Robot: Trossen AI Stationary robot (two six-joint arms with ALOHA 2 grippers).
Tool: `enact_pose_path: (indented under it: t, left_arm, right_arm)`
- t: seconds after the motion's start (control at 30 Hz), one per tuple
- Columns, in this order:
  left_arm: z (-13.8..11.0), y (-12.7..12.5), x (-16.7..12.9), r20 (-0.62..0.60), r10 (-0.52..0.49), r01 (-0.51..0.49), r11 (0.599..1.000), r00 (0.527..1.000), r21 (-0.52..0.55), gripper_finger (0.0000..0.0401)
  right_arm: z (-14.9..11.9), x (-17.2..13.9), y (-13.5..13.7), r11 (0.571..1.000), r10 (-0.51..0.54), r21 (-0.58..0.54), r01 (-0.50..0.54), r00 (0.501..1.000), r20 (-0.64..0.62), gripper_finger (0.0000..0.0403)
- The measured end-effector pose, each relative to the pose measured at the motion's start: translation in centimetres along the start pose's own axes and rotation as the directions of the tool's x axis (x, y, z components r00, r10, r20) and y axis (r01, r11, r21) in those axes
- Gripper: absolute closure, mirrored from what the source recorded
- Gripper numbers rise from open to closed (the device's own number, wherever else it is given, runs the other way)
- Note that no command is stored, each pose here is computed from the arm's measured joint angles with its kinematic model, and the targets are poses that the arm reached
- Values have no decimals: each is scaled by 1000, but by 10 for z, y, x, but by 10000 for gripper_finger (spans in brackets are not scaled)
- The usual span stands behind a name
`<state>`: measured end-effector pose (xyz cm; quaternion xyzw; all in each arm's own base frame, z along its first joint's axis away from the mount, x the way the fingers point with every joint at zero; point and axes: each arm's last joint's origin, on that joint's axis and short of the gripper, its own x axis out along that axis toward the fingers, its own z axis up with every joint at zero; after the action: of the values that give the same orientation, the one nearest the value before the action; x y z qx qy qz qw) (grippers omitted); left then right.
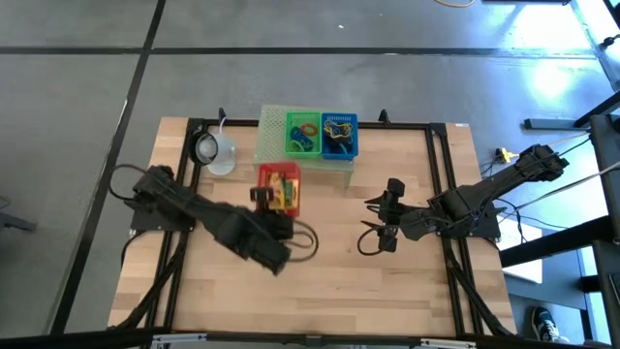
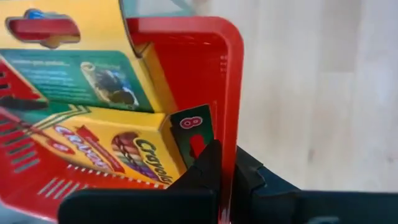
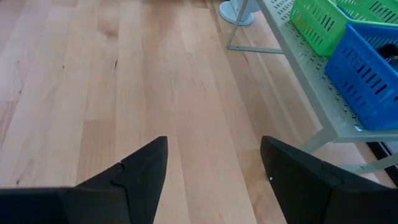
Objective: Pick & Place Office Desk Supplies
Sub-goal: Put the red bin on the shelf
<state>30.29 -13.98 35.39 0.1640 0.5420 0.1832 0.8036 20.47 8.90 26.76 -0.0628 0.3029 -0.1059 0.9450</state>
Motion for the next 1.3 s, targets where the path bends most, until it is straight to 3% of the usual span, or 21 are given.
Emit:
enact_pose_path:
  t: [0.3, 0.6, 1.07, 1.3]
  left_arm:
    - [-2, 67, 0, 3, 47, -47, 998, 999, -42, 399]
    - [-17, 98, 31, -129, 64, -58, 997, 990, 52, 399]
    - [-37, 156, 92, -324, -6, 23, 999, 946, 49, 399]
    - [-45, 185, 104, -355, -36, 27, 999, 934, -29, 399]
  right_arm:
    - [0, 0, 0, 1000, 0, 0, 0, 1000, 0, 144]
    - [0, 0, 0, 1000, 7, -9, -7, 1000, -4, 144]
    - [0, 0, 0, 1000, 7, -29, -8, 1000, -4, 144]
    - [0, 0, 0, 998, 7, -61, -7, 1000, -5, 144]
